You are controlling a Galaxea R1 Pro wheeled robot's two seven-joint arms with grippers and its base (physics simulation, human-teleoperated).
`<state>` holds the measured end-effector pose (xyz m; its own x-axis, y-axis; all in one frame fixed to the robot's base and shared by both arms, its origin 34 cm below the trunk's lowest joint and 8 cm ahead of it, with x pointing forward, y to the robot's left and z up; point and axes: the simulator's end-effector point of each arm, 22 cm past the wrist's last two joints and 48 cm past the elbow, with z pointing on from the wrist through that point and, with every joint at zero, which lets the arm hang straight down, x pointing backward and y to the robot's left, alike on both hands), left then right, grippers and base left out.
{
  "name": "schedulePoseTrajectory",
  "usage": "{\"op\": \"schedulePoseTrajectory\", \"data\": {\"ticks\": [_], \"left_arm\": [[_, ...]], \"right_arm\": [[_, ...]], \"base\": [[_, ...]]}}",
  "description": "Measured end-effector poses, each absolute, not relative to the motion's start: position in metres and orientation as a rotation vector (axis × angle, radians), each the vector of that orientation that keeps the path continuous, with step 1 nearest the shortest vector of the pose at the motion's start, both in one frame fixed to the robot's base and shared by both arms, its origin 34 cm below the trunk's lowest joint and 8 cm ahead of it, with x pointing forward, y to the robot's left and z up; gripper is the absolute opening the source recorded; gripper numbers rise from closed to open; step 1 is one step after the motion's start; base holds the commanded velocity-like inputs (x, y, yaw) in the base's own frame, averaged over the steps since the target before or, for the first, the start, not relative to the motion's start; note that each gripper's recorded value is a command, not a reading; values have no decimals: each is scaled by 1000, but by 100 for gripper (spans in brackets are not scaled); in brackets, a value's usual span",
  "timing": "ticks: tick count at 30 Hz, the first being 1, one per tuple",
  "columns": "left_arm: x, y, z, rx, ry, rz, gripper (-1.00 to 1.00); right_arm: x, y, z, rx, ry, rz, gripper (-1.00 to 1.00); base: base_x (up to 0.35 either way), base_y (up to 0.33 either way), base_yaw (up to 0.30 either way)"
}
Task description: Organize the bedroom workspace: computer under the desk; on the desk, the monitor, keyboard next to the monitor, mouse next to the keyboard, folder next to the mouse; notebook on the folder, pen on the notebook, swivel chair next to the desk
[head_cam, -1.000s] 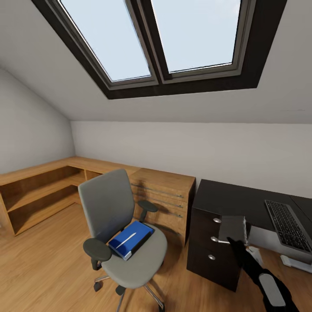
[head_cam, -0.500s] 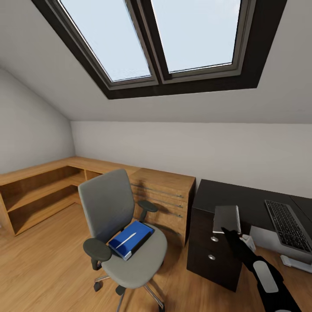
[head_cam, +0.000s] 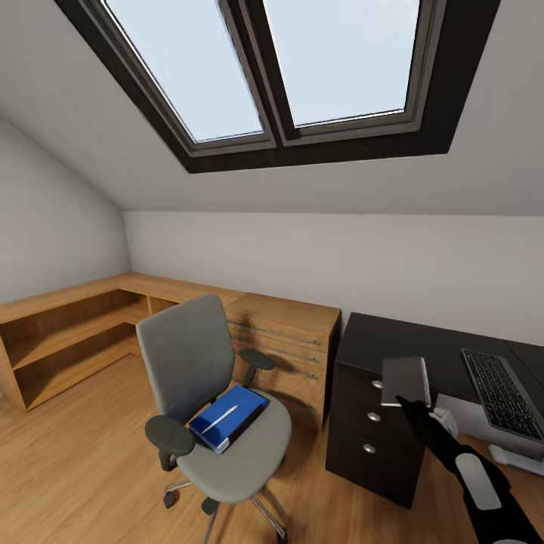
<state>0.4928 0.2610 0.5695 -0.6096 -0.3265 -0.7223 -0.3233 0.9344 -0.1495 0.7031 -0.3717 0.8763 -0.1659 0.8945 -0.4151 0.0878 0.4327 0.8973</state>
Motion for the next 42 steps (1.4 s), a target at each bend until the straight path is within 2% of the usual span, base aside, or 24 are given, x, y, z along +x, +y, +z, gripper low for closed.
{"op": "schedulePoseTrajectory", "data": {"ticks": [17,42], "left_arm": [[493,261,569,-458,2267,-4,100],[484,261,558,-461,2299,3,100]], "right_arm": [[702,-363,901,909,1476,1106,-100],[703,-360,887,920,1485,1127,-100]], "base": [[0,0,0],[0,0,-42]]}}
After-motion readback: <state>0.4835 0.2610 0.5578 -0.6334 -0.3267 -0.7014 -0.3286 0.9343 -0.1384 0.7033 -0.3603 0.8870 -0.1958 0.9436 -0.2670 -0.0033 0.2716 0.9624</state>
